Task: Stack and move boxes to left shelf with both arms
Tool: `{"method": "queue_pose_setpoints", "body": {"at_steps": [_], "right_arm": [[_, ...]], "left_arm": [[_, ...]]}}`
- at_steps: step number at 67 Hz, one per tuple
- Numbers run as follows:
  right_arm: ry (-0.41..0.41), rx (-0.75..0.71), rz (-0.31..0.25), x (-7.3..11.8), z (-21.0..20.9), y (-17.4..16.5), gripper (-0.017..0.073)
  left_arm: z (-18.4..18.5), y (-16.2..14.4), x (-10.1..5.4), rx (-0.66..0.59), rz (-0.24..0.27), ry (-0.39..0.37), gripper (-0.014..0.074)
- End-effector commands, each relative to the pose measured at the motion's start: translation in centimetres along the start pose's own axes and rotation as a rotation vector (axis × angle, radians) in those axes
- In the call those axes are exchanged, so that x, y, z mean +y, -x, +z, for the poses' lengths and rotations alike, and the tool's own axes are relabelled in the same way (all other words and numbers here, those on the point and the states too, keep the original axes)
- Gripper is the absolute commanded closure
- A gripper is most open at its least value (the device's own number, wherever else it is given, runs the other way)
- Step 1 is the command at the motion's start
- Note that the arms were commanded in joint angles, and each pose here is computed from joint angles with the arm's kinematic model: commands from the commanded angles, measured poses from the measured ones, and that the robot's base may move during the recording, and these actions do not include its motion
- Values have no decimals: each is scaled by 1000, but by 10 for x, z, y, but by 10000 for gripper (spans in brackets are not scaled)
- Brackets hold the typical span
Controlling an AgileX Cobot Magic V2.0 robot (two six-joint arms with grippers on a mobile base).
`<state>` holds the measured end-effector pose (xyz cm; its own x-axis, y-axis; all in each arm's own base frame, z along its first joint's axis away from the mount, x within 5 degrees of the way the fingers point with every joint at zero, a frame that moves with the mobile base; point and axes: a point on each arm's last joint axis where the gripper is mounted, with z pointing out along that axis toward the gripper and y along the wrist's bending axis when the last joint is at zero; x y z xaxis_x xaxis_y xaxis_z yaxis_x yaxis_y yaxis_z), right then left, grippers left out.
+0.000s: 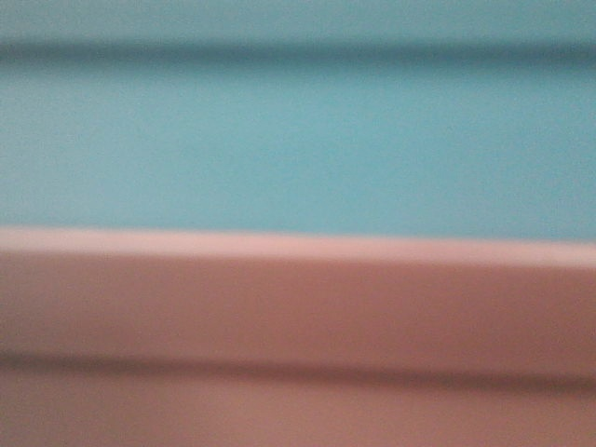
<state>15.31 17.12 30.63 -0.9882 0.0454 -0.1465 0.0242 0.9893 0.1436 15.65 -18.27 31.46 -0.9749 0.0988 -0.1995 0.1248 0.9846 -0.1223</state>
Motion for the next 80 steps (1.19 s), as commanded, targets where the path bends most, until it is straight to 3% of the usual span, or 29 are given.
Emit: {"method": "queue_pose_setpoints", "body": {"at_steps": [1, 80], "right_arm": [[0, -20, -15, -5, -16, -2, 503], [0, -20, -15, -5, -16, -2, 503]], "left_arm": [[-18, -6, 6, 17, 9, 24, 598], [-18, -6, 6, 17, 9, 24, 598]]}}
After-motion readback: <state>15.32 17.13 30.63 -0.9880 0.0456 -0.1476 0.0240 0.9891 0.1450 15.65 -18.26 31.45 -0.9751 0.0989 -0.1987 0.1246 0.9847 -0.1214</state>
